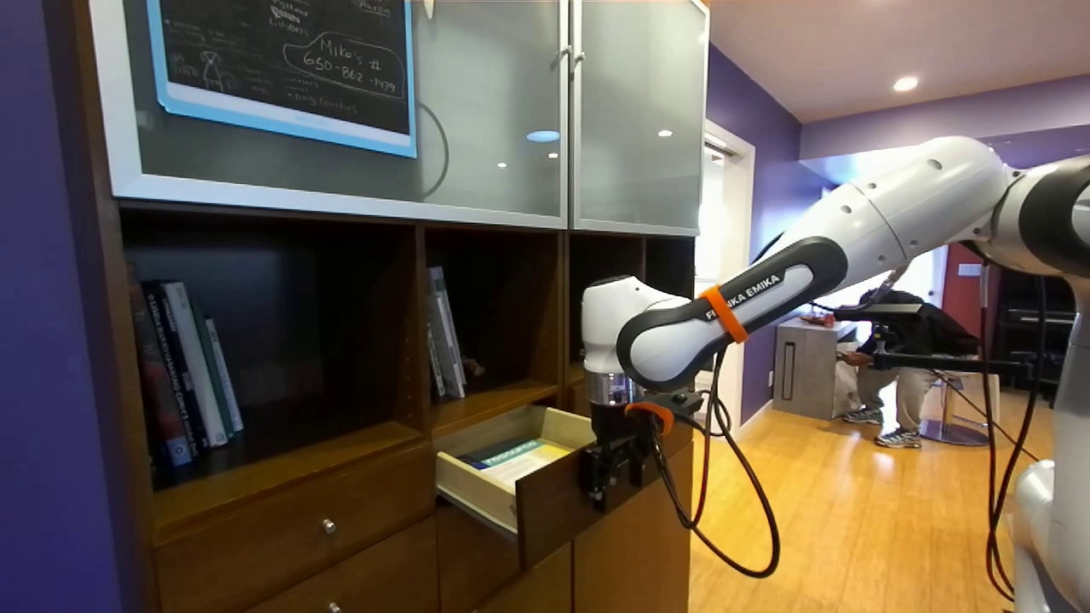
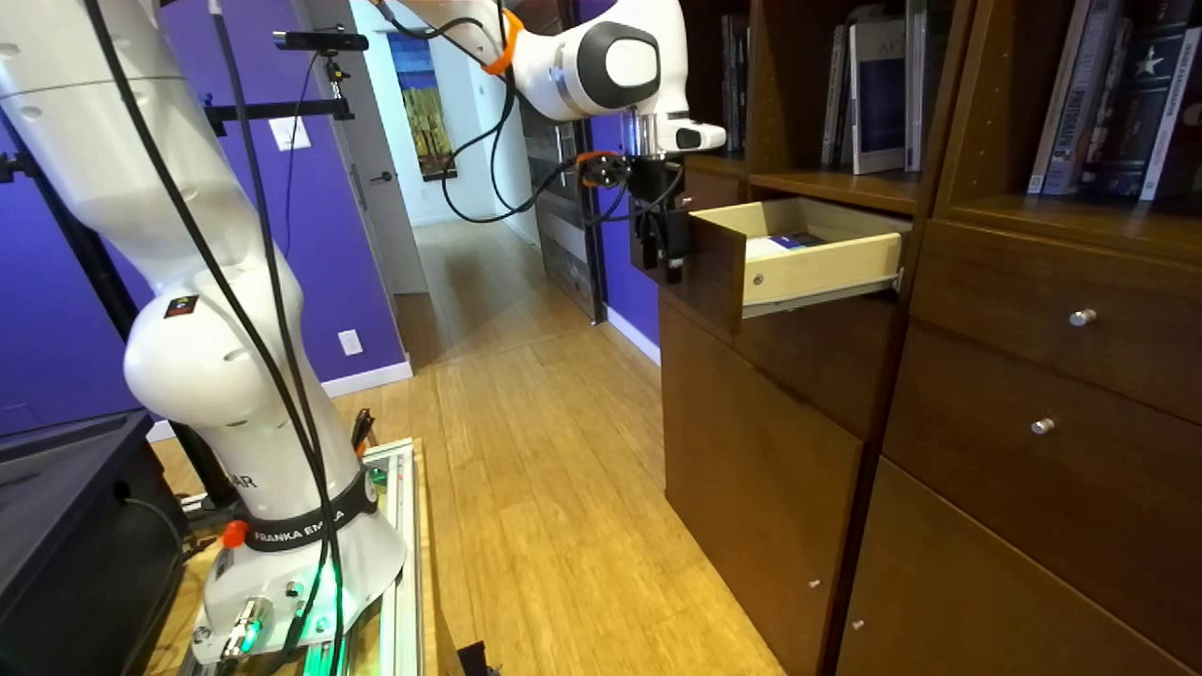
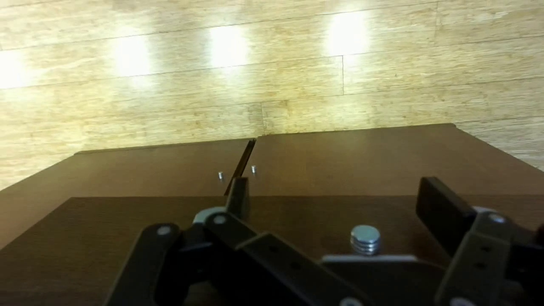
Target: Open the topmost drawer in the middle
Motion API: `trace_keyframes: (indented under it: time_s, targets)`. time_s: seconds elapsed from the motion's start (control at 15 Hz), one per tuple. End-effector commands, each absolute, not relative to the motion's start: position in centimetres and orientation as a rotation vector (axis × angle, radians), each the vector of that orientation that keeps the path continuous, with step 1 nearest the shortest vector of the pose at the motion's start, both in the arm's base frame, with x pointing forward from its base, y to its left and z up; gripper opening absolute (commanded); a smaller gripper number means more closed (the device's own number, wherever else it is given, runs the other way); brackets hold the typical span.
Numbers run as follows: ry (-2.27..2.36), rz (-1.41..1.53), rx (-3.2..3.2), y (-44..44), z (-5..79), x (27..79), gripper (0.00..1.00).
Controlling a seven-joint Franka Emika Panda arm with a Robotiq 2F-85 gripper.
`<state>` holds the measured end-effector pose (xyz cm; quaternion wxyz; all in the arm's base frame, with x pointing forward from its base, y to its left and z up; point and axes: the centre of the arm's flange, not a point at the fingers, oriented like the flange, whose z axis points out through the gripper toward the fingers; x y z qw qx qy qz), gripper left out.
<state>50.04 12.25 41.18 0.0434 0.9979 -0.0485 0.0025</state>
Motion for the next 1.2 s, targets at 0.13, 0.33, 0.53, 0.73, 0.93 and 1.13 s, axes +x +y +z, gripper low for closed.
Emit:
trace_keyframes:
  time_s: [0.13,0.33,0.53,0.73,0.93,1.13]
  targets:
    - [-0.286,0.037,3.037,11.0,44.9,52.4,1.00]
    - [-0.329,0.078,3.048,9.9,48.6,51.4,1.00]
    - [-0.378,0.175,3.089,8.6,52.0,51.5,1.00]
    - [-0.397,0.216,3.096,7.9,53.1,51.8,1.00]
    - [-0.391,0.222,3.095,7.8,53.5,51.7,1.00]
    - [-0.381,0.233,3.100,8.0,53.8,51.5,1.00]
